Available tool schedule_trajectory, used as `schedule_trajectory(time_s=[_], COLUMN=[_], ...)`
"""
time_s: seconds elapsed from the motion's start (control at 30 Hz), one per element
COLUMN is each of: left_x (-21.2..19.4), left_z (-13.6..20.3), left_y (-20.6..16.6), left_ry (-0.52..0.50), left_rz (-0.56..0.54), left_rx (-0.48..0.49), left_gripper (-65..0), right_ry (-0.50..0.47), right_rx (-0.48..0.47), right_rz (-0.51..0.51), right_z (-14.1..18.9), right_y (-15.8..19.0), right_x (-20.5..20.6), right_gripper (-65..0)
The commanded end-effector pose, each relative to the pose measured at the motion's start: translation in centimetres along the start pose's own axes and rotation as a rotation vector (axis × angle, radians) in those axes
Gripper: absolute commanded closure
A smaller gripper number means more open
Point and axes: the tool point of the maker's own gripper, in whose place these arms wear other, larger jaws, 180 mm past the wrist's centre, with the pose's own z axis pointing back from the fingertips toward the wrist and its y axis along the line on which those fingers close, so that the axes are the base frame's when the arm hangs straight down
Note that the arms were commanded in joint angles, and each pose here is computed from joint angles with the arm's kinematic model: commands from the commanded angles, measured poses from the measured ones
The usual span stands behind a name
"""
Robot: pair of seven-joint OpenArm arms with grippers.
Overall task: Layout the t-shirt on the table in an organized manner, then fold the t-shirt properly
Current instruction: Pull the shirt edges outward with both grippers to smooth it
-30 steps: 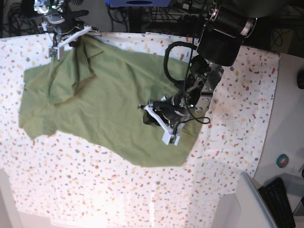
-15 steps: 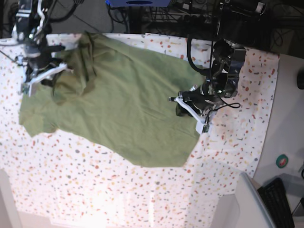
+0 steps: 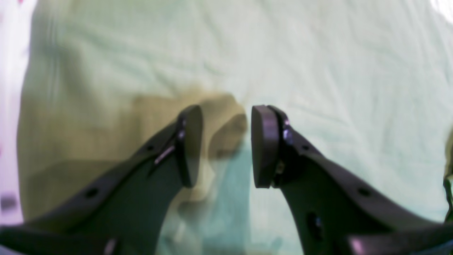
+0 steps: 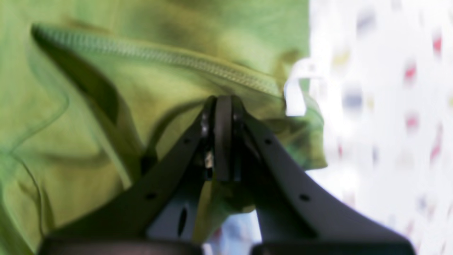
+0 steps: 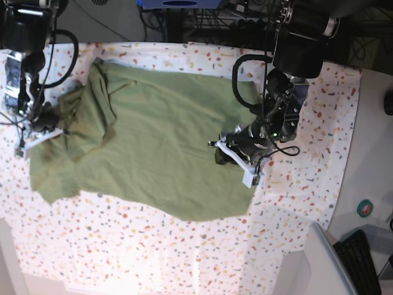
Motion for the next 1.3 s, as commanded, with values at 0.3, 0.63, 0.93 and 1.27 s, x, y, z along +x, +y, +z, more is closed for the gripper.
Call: schedule_trajectory(time_s=[0.3,0.63,0.93,1.27], left_x=[6.3,5.3,-1.8,-4.9], left_z=[-1.8,7.1,14.8,16.5], left_y=[0.4,7.2,13.2,12.3], left_ry=[-0.044,-0.183,-0.120,-0.125], left_rz=[0.007,0.212,0.205,0.338], left_rx=[0.029,0.135,0.306,0.133], left_gripper=[-22.9,-23.5,-42.5,-54.6], right_ry=[-0.159,-0.315,-0.209,-0.129], right_rx=[0.012,0.104,0.229,0.161], right_rz=[0.108,0.200,0.277,0.298], right_z=[-1.3,9.1,8.7,5.3], right_y=[1.6,5.1,14.3,15.5], right_x=[9.3,8.8,3.5,2.5], right_gripper=[0.0,-35.3,-33.2,-32.9])
